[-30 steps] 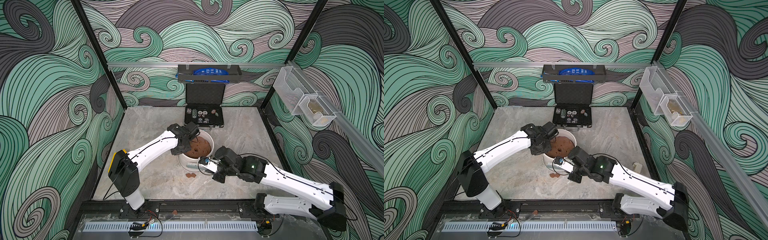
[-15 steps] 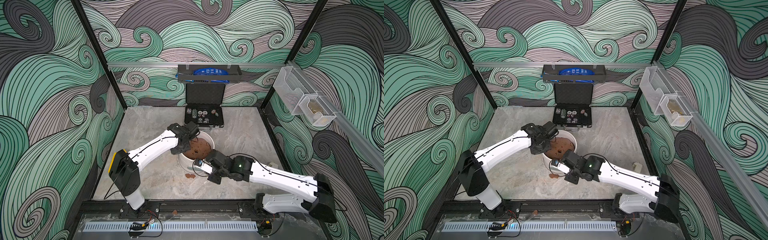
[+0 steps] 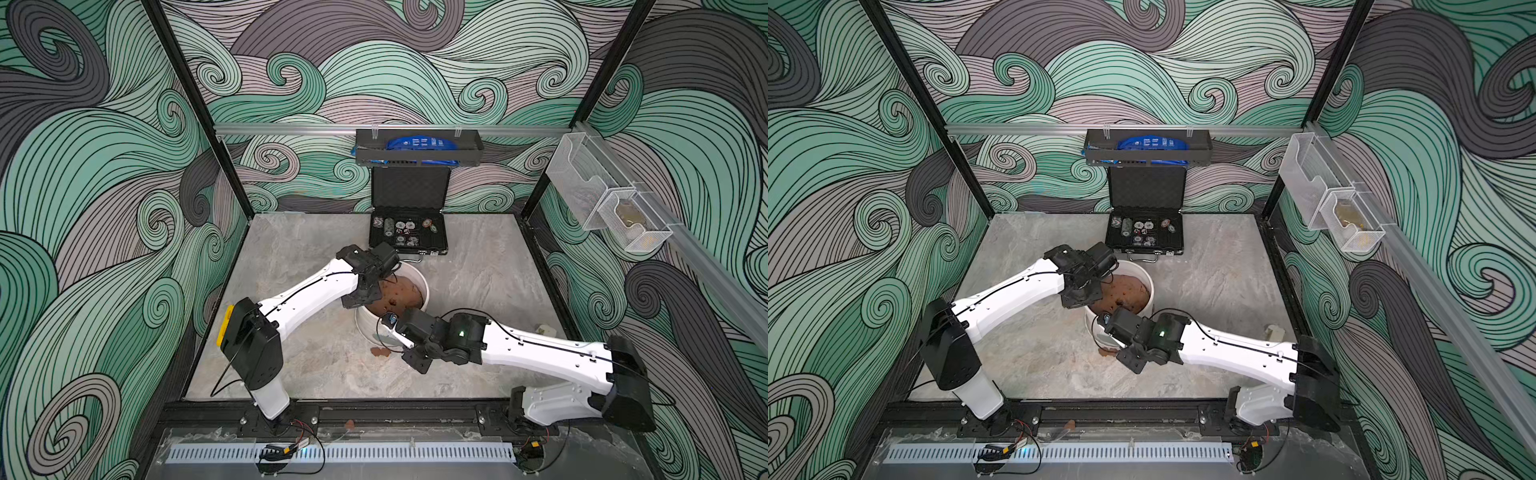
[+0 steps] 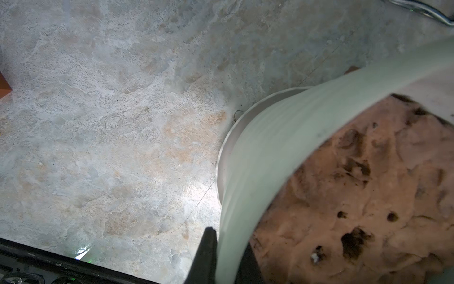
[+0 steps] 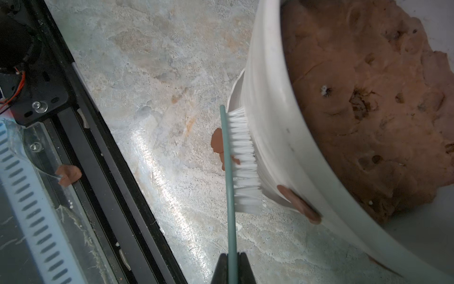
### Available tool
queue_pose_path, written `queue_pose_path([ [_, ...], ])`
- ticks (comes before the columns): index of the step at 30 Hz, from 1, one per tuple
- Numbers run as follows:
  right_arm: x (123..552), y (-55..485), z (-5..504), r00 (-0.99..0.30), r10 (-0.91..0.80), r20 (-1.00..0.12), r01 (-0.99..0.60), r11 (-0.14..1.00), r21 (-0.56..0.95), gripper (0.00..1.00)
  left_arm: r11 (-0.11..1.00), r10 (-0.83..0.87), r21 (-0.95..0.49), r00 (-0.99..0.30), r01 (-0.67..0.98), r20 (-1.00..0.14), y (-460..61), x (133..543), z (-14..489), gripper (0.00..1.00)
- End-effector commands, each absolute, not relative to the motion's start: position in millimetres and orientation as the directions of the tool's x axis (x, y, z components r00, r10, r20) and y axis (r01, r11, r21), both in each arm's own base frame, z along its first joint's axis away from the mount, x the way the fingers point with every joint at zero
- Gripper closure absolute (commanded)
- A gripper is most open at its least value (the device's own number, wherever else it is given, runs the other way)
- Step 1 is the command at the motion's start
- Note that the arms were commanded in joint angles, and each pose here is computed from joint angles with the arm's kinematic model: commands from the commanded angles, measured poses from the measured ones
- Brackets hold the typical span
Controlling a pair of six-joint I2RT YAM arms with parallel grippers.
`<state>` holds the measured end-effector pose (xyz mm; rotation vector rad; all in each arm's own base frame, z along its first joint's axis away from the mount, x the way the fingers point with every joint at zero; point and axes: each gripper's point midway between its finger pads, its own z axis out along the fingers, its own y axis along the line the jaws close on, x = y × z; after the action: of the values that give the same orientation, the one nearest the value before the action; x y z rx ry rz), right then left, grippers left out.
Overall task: Scrub the dried mud off the ceramic pot
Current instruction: Brush off the soil from the pot.
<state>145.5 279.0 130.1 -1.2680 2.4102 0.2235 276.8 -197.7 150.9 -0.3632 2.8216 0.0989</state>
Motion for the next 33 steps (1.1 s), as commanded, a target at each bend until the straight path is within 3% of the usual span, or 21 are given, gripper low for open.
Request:
queue_pose_path([
  [1, 152, 267, 126, -0.597, -0.684, -0.419, -0.737, 0.674, -0.053, 1.00, 0.976, -0.181, 0.054, -0.923, -0.212, -0.340, -198, 284, 164, 0.88],
  [11, 128, 269, 118, -0.590, -0.735, -0.333, -0.766, 0.640, -0.055, 1.00, 0.983, -0.133, 0.072, -0.923, -0.170, -0.361, -192, 297, 167, 0.89],
  [16, 125, 293, 147, -0.452, -0.759, -0.468, -0.850, 0.525, -0.031, 1.00, 0.994, -0.056, 0.066, -0.931, -0.085, -0.361, -199, 304, 162, 0.89],
  [22, 105, 312, 190, -0.199, -0.758, -0.621, -0.962, 0.273, -0.025, 1.00, 0.994, 0.106, 0.075, -0.911, 0.084, -0.398, -206, 320, 164, 0.89],
  [33, 151, 284, 211, -0.203, -0.739, -0.642, -0.931, 0.350, -0.108, 1.00, 0.978, 0.200, 0.021, -0.894, 0.210, -0.401, -211, 335, 165, 0.89],
])
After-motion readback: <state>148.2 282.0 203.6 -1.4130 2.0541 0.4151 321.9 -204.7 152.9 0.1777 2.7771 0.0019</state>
